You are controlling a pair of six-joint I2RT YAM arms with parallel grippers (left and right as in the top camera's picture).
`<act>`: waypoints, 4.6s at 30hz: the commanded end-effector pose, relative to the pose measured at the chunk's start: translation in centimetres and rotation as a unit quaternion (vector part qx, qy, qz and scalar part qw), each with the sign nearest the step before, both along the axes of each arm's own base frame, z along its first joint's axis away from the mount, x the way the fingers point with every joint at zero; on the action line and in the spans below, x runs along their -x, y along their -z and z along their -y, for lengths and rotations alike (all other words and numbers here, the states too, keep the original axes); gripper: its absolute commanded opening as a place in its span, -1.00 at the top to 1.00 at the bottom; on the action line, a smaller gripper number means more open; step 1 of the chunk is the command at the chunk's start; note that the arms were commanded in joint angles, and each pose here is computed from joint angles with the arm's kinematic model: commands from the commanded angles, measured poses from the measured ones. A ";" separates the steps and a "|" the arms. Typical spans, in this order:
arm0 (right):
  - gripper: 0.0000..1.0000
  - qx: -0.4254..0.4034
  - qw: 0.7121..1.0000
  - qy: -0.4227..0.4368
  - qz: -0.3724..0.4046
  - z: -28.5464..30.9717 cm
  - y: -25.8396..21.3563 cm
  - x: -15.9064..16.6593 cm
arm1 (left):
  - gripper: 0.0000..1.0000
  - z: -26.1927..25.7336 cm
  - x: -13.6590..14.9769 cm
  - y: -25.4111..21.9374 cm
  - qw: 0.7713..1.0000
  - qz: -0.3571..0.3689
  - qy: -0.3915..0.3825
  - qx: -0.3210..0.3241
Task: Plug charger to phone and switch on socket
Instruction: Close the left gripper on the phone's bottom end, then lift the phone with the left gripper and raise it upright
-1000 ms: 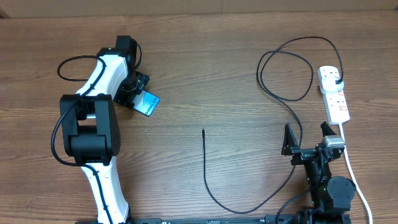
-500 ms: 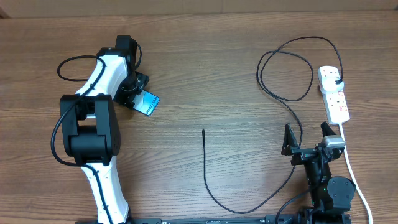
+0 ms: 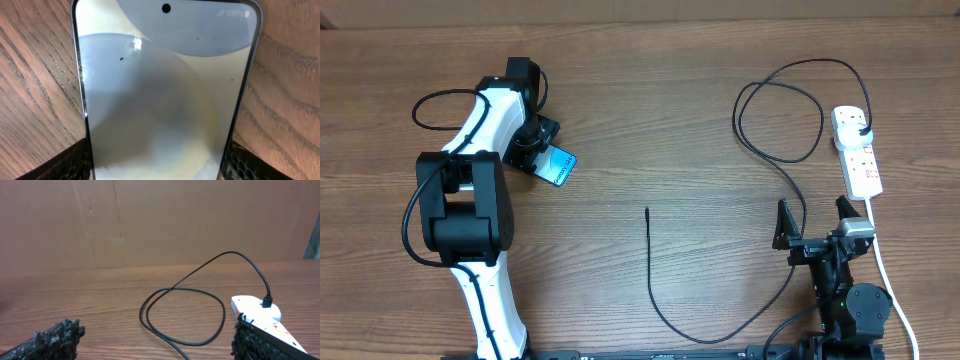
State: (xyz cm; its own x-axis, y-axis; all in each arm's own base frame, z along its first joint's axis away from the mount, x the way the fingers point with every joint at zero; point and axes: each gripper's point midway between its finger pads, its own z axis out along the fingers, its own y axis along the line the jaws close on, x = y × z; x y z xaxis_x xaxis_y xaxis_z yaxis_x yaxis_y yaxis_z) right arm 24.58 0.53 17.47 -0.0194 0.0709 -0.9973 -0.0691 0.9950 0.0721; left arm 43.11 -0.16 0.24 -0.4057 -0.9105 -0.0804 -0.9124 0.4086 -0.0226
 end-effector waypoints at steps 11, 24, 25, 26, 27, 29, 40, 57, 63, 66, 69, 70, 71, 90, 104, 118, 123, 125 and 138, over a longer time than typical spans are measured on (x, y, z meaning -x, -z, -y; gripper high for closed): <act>-1.00 0.000 1.000 0.005 0.001 0.2 0.2 0.0 | 0.92 -0.7 0.1 1.2 1.000 -0.012 -0.003 -0.009; -1.00 0.000 1.000 0.005 0.001 0.2 0.2 0.0 | 0.92 -0.6 -1.2 -0.6 1.000 0.003 0.012 -0.007; -1.00 0.000 1.000 0.005 0.001 0.2 0.2 0.0 | 0.91 -0.6 -1.3 -0.8 1.000 0.003 0.012 -0.007; -1.00 0.000 1.000 0.005 0.001 0.2 0.2 0.0 | 0.91 -0.6 -1.4 -1.1 1.000 0.004 0.012 -0.007; -1.00 0.000 1.000 0.005 0.001 0.2 0.2 0.0 | 0.92 -0.6 -1.5 -1.3 1.000 0.006 0.015 -0.007; -1.00 0.000 1.000 0.005 0.001 0.2 0.2 0.0 | 0.91 -0.6 -1.9 -1.7 1.000 0.011 0.022 -0.007; -1.00 0.000 1.000 0.005 0.001 0.2 0.2 0.0 | 0.92 -0.1 -3.1 -4.1 0.999 0.026 0.025 0.005; -1.00 0.000 1.000 0.005 0.001 0.2 0.2 0.0 | 0.92 7.5 -4.5 -13.0 0.969 0.071 0.079 0.223; -1.00 0.000 1.000 0.005 0.001 0.2 0.2 0.0 | 0.91 11.5 -3.9 -14.8 0.936 0.074 0.113 0.326; -1.00 0.000 1.000 0.005 0.001 0.2 0.2 0.0 | 0.92 13.4 -3.5 -15.8 0.916 0.075 0.133 0.371; -1.00 0.000 1.000 0.005 0.001 0.2 0.2 0.0 | 0.92 15.1 -3.0 -16.7 0.900 0.071 0.142 0.406; -1.00 0.000 1.000 0.005 0.001 0.2 0.2 0.0 | 0.92 15.6 -2.8 -16.9 0.895 0.068 0.145 0.416; -1.00 0.000 1.000 0.005 0.001 0.2 0.2 0.0 | 0.91 16.1 -2.6 -17.2 0.890 0.067 0.148 0.426; -1.00 0.000 1.000 0.005 0.001 0.2 0.2 0.0 | 0.91 21.6 -0.3 -21.3 0.811 0.049 0.181 0.555; -1.00 0.000 1.000 0.005 0.001 0.2 0.2 0.0 | 0.91 22.5 0.2 -23.8 0.764 0.046 0.182 0.617; -1.00 0.000 1.000 0.005 0.001 0.2 0.2 0.0 | 0.91 22.5 0.2 -23.8 0.765 0.046 0.182 0.617; -1.00 0.000 1.000 0.005 0.001 0.2 0.2 0.0 | 0.91 22.5 0.2 -23.8 0.766 0.040 0.174 0.618; -1.00 0.000 1.000 0.005 0.001 0.2 0.2 0.0 | 0.92 22.5 0.2 -23.8 0.768 0.034 0.164 0.619; -1.00 0.000 1.000 0.005 0.001 0.2 0.2 0.0 | 0.91 22.5 0.3 -24.1 0.764 0.016 0.141 0.629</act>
State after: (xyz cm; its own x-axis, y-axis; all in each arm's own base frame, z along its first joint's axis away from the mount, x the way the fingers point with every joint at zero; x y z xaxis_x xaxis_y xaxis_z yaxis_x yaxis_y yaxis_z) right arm 24.58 0.53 17.48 -0.0191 0.0712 -0.9973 -0.0691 0.9950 0.0724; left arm 42.77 -22.29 22.51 -0.6126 -0.2024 0.7641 -0.7862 0.2559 -0.5625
